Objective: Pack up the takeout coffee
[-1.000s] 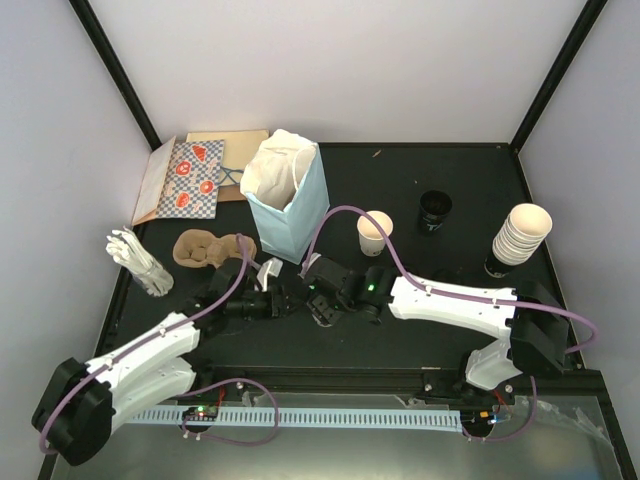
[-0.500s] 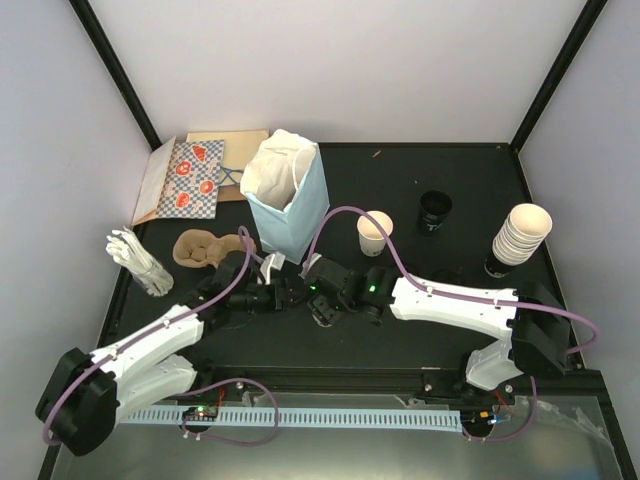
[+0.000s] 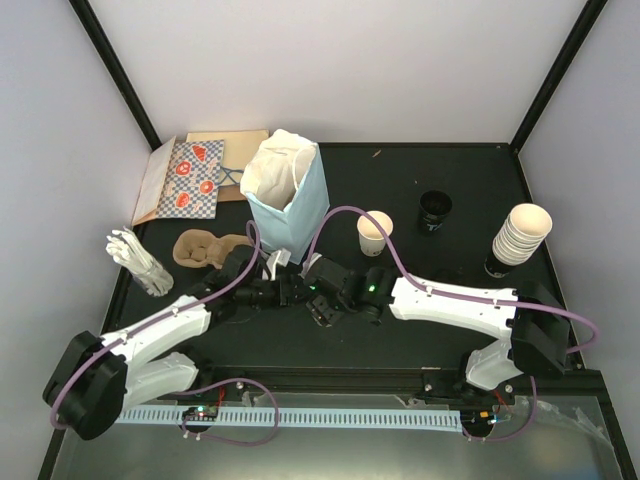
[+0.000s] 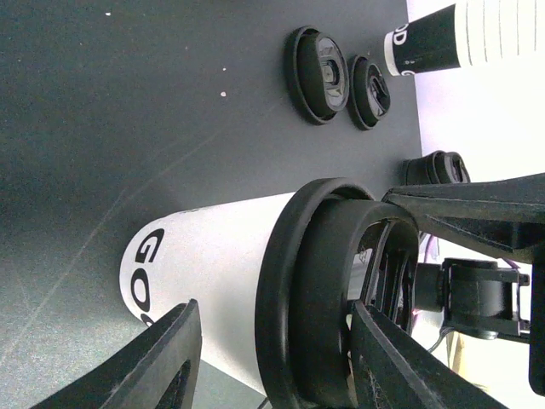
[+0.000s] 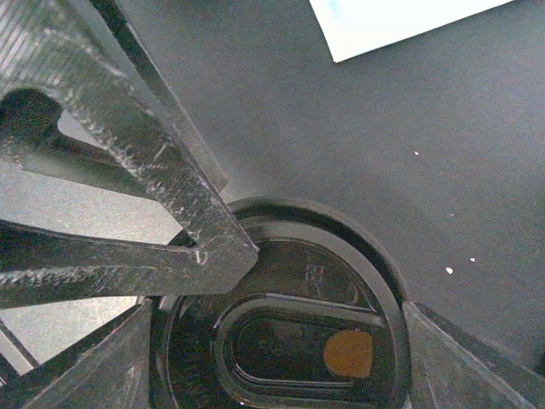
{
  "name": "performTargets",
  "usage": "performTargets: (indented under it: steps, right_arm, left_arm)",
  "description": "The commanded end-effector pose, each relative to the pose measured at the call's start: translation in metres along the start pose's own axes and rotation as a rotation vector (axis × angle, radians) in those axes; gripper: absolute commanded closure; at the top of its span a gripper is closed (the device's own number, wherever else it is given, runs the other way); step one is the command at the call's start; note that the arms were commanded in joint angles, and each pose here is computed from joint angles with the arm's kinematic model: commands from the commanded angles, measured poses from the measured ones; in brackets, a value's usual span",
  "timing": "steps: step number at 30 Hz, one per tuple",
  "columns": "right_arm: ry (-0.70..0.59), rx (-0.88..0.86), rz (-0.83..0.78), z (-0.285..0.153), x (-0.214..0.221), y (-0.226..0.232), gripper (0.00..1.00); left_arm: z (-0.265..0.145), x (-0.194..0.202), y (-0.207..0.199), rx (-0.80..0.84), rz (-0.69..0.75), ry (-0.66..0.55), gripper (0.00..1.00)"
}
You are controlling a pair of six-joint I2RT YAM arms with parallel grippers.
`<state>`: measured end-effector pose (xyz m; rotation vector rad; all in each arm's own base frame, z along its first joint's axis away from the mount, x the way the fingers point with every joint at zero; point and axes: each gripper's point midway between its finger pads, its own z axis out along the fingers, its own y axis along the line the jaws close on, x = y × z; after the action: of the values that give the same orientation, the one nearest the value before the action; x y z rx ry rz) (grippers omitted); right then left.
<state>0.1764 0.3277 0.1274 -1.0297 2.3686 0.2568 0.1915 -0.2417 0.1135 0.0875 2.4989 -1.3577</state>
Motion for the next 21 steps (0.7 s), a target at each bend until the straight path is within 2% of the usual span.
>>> performTargets:
  steps: [1, 5, 9, 14, 21]
  right_arm:
    - [0.126, 0.08, 0.002, 0.009, 0.03, -0.012, 0.22]
    - [0.054, 0.093, 0.036, -0.003, 0.01, -0.015, 0.16]
    - [0.008, 0.108, 0.046, -0.013, -0.005, -0.018, 0.14]
    - [-0.052, 0.105, 0.063, -0.03, -0.019, -0.021, 0.01]
    - [-0.085, 0.08, 0.078, -0.046, -0.025, -0.021, 0.0]
  left_arm:
    - [0.0, 0.0, 0.014, -0.091, 0.012, 0.006, 0.5]
    - [-0.003, -0.002, 0.012, -0.101, 0.021, 0.0, 0.51]
    - [-0.005, -0.005, 0.007, -0.096, 0.03, -0.006, 0.51]
    - [-0.008, -0.01, -0.002, -0.084, 0.046, -0.012, 0.51]
    - [-0.017, -0.019, -0.017, -0.079, 0.081, -0.035, 0.46]
